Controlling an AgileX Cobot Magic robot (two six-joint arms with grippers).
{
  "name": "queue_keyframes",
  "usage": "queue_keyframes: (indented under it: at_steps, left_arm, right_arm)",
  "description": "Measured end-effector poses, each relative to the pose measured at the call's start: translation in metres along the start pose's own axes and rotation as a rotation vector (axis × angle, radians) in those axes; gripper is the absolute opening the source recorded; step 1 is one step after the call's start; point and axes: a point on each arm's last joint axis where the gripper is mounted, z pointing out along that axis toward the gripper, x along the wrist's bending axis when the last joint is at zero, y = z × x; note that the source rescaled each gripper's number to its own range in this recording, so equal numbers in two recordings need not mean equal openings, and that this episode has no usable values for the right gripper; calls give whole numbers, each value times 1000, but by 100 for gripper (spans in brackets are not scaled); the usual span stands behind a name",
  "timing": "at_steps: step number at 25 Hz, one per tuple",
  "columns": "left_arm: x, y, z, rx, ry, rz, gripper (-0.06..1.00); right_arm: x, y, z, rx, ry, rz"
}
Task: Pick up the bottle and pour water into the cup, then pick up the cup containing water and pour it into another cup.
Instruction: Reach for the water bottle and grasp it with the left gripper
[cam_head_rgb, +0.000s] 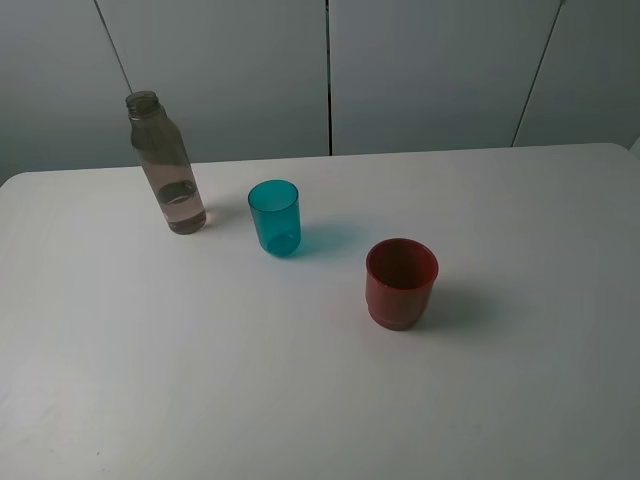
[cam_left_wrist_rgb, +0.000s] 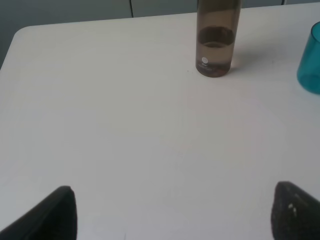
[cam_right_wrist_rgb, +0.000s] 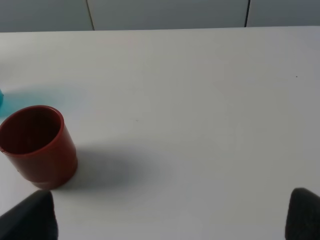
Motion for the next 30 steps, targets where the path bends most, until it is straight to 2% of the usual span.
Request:
queue_keyframes:
  at_steps: [30]
  left_arm:
    - [0, 1, -1, -13, -1, -5, 98]
  right_arm:
    - [0, 0, 0, 0, 0, 0]
